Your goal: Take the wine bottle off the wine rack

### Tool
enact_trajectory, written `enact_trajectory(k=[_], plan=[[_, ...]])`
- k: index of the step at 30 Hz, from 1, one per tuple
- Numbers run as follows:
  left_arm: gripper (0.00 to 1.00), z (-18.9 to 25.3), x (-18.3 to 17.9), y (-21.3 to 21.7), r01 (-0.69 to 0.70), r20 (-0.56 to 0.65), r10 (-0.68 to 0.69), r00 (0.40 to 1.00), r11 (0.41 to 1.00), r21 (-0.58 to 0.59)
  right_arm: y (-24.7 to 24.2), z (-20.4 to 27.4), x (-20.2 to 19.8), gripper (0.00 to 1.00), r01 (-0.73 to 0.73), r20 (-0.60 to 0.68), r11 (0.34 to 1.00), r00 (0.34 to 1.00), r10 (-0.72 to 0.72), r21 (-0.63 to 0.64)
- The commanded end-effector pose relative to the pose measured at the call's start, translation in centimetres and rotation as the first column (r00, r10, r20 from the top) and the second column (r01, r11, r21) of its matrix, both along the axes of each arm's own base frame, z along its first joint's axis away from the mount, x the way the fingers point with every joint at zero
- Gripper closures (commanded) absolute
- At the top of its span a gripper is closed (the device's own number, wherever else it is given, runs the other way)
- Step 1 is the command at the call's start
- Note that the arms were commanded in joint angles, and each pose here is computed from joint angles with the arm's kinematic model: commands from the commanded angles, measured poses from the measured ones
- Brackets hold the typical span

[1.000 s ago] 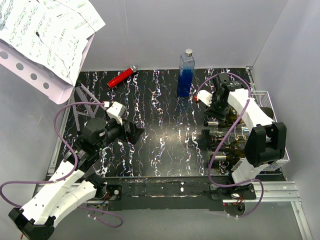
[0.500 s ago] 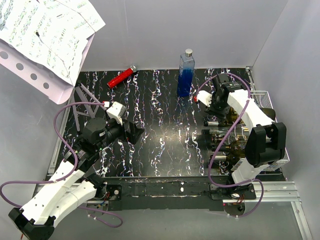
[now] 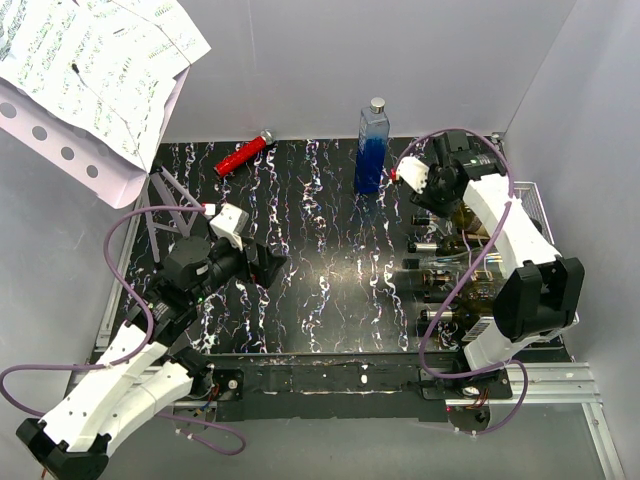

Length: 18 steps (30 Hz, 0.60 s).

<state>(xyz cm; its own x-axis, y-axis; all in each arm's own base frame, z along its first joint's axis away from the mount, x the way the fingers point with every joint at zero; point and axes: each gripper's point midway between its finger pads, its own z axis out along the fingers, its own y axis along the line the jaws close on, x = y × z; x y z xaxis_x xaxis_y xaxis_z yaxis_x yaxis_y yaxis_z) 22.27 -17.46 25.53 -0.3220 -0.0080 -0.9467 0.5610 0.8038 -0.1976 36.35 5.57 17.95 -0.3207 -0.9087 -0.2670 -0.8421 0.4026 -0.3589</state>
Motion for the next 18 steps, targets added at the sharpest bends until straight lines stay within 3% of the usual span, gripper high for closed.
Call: enact_trajectory(k=[1, 10, 18], plan=[[0.02, -0.4, 0.0, 0.2, -0.006, 0.008, 0.006, 1.000, 1.000, 0.013, 1.2, 4.1, -1.5, 0.99, 0.086, 0.022, 0.989, 0.996, -0.090, 0.121], [0.02, -0.8, 0.2, 0.2, -0.012, -0.005, 0.012, 1.000, 1.000, 0.024, 1.0, 9.0, -2.6, 0.99, 0.157, 0.109, 0.970, 0.978, -0.179, 0.186], [0.02, -0.8, 0.3, 0.2, -0.016, -0.004, 0.016, 1.000, 1.000, 0.022, 0.8, 10.4, -4.2, 0.99, 0.145, 0.165, 0.965, 0.969, -0.183, 0.218]])
